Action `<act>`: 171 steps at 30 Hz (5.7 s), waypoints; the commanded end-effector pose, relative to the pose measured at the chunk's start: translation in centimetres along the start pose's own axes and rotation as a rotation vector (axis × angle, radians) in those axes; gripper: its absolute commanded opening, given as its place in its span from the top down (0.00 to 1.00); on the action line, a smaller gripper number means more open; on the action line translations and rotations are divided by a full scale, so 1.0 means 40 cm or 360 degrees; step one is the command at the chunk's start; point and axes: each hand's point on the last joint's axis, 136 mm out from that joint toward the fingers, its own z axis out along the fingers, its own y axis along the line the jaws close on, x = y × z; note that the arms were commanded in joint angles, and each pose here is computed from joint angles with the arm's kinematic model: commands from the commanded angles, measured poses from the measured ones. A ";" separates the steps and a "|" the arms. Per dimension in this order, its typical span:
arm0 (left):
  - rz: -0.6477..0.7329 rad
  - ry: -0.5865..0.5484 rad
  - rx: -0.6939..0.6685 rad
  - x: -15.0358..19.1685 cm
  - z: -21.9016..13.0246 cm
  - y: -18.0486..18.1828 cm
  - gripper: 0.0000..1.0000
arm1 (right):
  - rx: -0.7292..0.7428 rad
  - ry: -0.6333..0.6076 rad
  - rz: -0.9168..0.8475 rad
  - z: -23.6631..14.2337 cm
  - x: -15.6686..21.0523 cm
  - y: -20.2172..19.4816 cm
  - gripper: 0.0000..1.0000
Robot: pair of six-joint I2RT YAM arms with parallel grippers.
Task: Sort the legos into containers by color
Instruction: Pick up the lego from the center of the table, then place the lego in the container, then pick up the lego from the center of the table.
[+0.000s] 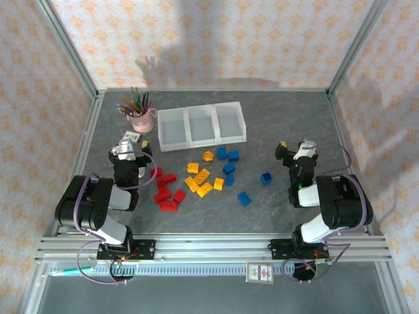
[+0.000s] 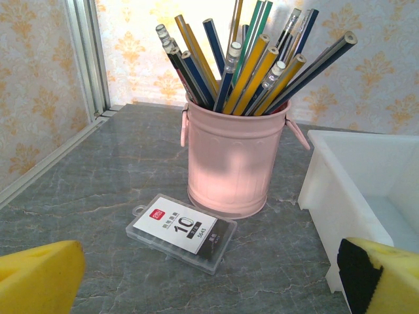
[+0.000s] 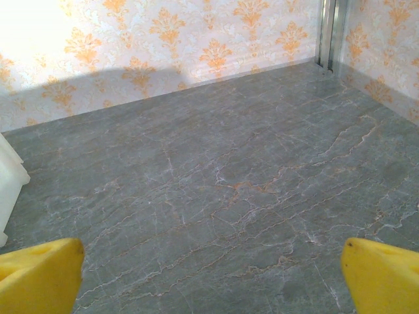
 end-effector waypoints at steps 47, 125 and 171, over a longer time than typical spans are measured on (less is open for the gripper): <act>-0.0760 0.0944 0.0377 -0.021 -0.260 -0.229 0.01 | -0.0459 0.0934 0.0430 -0.232 -0.018 0.322 0.00; -0.0148 0.0915 -0.0127 -0.073 0.164 -0.389 0.62 | -0.0709 0.0999 0.0417 -0.251 -0.013 0.629 0.00; 0.0125 0.1413 0.0516 0.156 -0.130 -0.683 0.15 | -0.0694 0.1228 0.0291 -0.289 0.106 0.478 0.00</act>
